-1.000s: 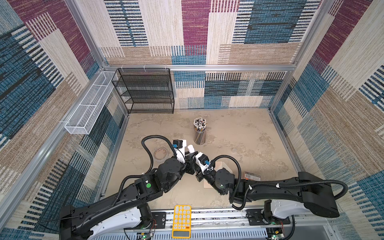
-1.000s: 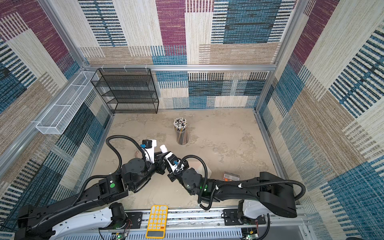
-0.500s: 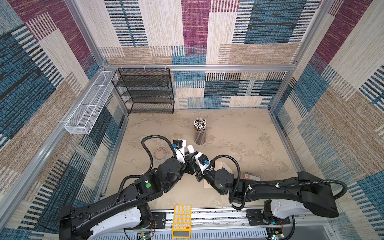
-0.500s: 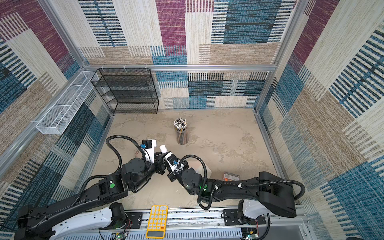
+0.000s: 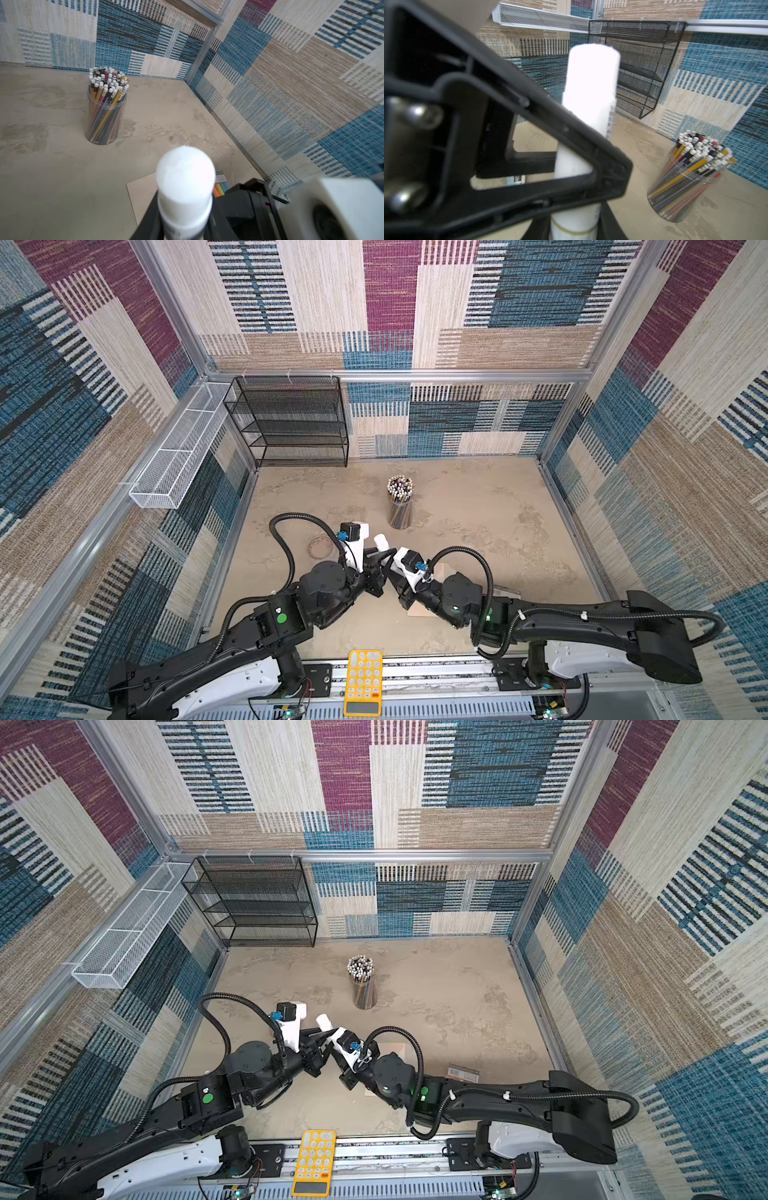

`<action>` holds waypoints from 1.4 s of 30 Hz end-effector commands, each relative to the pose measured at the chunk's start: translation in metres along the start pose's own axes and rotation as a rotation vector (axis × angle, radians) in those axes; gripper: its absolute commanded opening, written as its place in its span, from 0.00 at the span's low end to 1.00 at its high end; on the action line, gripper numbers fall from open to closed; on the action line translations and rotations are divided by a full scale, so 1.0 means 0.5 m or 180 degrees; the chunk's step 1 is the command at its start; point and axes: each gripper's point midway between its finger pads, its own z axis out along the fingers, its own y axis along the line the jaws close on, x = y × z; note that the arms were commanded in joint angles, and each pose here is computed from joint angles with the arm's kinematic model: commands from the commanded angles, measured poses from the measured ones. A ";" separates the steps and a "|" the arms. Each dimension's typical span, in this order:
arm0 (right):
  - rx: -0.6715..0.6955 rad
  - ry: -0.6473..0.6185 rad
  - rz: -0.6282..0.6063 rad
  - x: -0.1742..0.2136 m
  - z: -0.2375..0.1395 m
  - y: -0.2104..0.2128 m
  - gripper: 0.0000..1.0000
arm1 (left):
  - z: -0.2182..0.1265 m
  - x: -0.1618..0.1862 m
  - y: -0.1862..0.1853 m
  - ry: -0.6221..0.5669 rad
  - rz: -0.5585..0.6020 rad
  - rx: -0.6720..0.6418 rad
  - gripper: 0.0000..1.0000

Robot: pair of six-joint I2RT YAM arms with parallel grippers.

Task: Place the letter into the envelope and seal it
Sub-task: 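Open the right gripper and rotate it back along the glue stick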

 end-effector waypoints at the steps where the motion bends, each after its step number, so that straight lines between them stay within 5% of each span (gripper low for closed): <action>1: -0.1011 -0.0113 0.0102 -0.028 -0.041 0.102 0.00 | -0.018 0.050 -0.040 0.0357 0.0159 0.0482 0.00; 10: -0.2147 -0.0042 0.0351 -0.061 -0.134 0.196 0.00 | -0.078 0.107 -0.102 0.0796 0.0268 0.1259 0.00; 16: -0.2396 0.0060 0.0408 -0.062 -0.157 0.213 0.02 | -0.090 0.119 -0.102 0.0777 0.0265 0.1359 0.00; 18: -0.2260 0.0079 0.0372 -0.057 -0.151 0.201 0.06 | -0.091 0.114 -0.096 0.0707 0.0263 0.1323 0.00; 23: -0.1526 0.0031 0.0198 -0.030 -0.117 0.132 0.51 | -0.089 0.078 -0.063 0.0420 0.0270 0.0985 0.00; 27: -0.0903 -0.0023 0.0103 -0.007 -0.096 0.069 0.66 | -0.081 0.034 -0.015 0.0145 0.0255 0.0470 0.00; 34: -0.0217 -0.0168 -0.0034 0.003 -0.060 0.010 0.68 | -0.062 -0.030 0.051 -0.0264 0.0217 -0.0302 0.00; 42: 0.0212 -0.0279 -0.0248 0.000 -0.011 -0.011 0.64 | -0.019 -0.047 0.058 -0.0351 0.0133 -0.0548 0.00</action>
